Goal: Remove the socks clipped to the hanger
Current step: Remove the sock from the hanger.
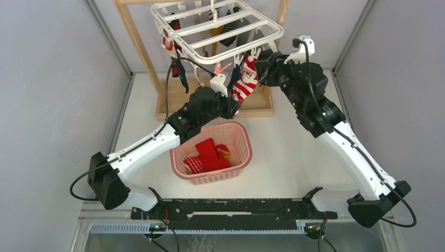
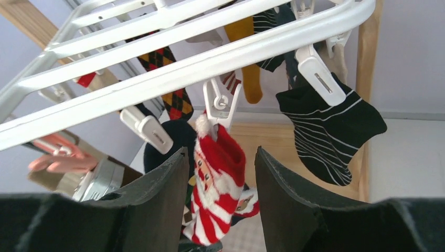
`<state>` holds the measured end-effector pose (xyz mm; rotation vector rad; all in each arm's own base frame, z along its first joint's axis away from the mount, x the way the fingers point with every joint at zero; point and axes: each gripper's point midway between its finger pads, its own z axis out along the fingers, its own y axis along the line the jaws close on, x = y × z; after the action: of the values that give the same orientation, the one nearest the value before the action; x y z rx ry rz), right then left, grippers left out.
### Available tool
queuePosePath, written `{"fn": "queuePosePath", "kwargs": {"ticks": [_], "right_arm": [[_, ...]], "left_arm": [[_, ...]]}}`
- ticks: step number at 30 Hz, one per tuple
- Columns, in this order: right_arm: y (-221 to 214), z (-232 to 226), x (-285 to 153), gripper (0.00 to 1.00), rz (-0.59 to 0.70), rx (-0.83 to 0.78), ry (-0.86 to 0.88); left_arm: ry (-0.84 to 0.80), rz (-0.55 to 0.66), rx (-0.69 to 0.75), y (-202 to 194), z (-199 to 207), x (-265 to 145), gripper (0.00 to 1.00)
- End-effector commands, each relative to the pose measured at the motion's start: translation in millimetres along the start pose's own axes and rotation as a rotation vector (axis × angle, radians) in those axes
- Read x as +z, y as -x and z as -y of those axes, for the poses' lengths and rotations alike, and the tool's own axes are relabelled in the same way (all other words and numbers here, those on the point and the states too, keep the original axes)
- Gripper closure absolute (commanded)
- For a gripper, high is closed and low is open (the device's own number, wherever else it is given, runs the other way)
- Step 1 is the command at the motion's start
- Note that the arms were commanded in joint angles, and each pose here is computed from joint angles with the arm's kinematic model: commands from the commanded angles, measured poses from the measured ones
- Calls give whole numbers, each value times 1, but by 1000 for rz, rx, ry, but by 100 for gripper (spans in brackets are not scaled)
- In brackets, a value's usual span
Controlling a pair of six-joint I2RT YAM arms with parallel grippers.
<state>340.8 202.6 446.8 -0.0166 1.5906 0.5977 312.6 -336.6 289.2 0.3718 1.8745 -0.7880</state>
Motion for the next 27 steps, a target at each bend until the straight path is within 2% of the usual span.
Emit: {"fn": "queuePosePath", "kwargs": {"ticks": [1,15,27], "right_arm": [[30,-4,9,44,105,-13,-18],[39,-5,34,42,165,-20,-35],[37,-8,50,41,165,-22,-40]], "left_arm": [[-21,79,4,34,12,-3,100],[-19,73,11,32,11,-1,100],[-20,71,18,31,11,-1,100]]}}
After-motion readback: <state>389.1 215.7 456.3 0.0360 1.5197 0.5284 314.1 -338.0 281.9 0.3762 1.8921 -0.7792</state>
